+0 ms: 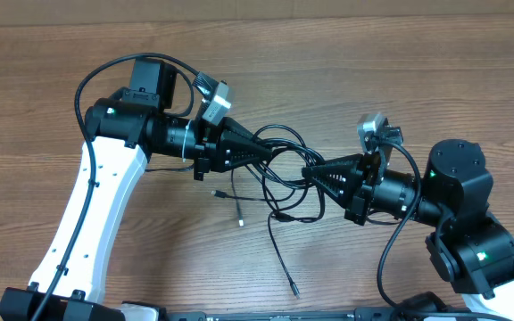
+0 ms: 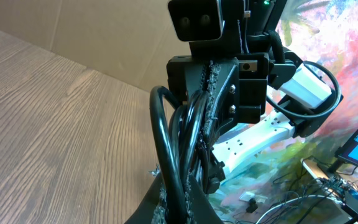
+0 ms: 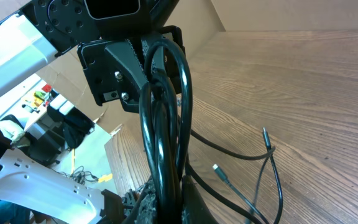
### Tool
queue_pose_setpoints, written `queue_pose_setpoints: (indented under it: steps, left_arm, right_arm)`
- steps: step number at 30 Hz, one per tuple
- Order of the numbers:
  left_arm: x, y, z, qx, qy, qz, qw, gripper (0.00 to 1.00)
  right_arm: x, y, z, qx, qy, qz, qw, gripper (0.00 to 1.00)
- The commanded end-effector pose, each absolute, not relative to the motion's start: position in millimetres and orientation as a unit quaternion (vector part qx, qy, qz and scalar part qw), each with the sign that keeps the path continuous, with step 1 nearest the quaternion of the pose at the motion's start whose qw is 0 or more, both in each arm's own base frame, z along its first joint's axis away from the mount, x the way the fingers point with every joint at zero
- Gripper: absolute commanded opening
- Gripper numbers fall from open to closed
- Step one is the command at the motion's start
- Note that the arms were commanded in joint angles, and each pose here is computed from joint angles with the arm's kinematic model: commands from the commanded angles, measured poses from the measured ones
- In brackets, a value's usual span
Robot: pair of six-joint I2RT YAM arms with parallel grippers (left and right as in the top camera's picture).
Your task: Untangle cables
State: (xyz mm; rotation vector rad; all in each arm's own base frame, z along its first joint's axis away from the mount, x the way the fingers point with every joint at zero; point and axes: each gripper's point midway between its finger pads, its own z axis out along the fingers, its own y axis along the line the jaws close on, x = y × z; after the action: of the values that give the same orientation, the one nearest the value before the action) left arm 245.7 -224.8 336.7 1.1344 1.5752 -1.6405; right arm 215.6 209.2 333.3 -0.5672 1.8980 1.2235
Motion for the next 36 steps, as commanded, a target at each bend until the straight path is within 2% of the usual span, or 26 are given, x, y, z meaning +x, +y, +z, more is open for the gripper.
queue_pose_setpoints:
  steps: [1,4,8,10,20,23,27,29,30,32,36]
  left_arm:
    - [244,-223,339,0.426,0.593,-0.614,0.299,0.05]
    - [245,-223,336,0.428,0.599,-0.608,0.298,0.07]
    - [245,-223,336,0.428,0.599,-0.608,0.298,0.25]
    - [245,-223,336,0.428,0.6,-0.607,0.298,0.26]
    - [248,-222,328,0.432,0.615,-0.589,0.296,0.23]
    - [248,-222,328,0.432,0.616,-0.589,0.296,0.19]
    - [248,-222,328,0.432,0.616,-0.588,0.296,0.07]
    - [248,-222,328,0.432,0.616,-0.588,0.296,0.07]
    - [248,-222,328,0.432,0.616,-0.588,0.296,0.1]
    - [248,-222,328,0.432,0.616,-0.588,0.296,0.24]
    - [248,-222,328,0.432,0.616,-0.589,0.296,0.29]
  right_arm:
    - [215,207,349,-0.228,0.737,0.484,0.414,0.04]
    - [215,207,349,-0.228,0.737,0.484,0.414,0.04]
    - [215,207,349,-0.228,0.737,0.484,0.414,0.04]
    - [215,207,349,-0.228,0.737,0.484,0.414,0.04]
    - [215,207,349,-0.228,0.737,0.484,0.414,0.04]
    - [215,207,349,-0.228,0.737,0.484,0.414,0.04]
    - [215,207,349,-0.228,0.737,0.484,0.414,0.04]
    - [215,207,349,-0.229,0.736,0.483,0.415,0.04]
    - [215,207,349,-0.229,0.736,0.483,0.415,0.04]
    - [216,206,349,-0.228,0.737,0.482,0.415,0.04]
    - [219,201,346,-0.218,0.743,0.478,0.415,0.04]
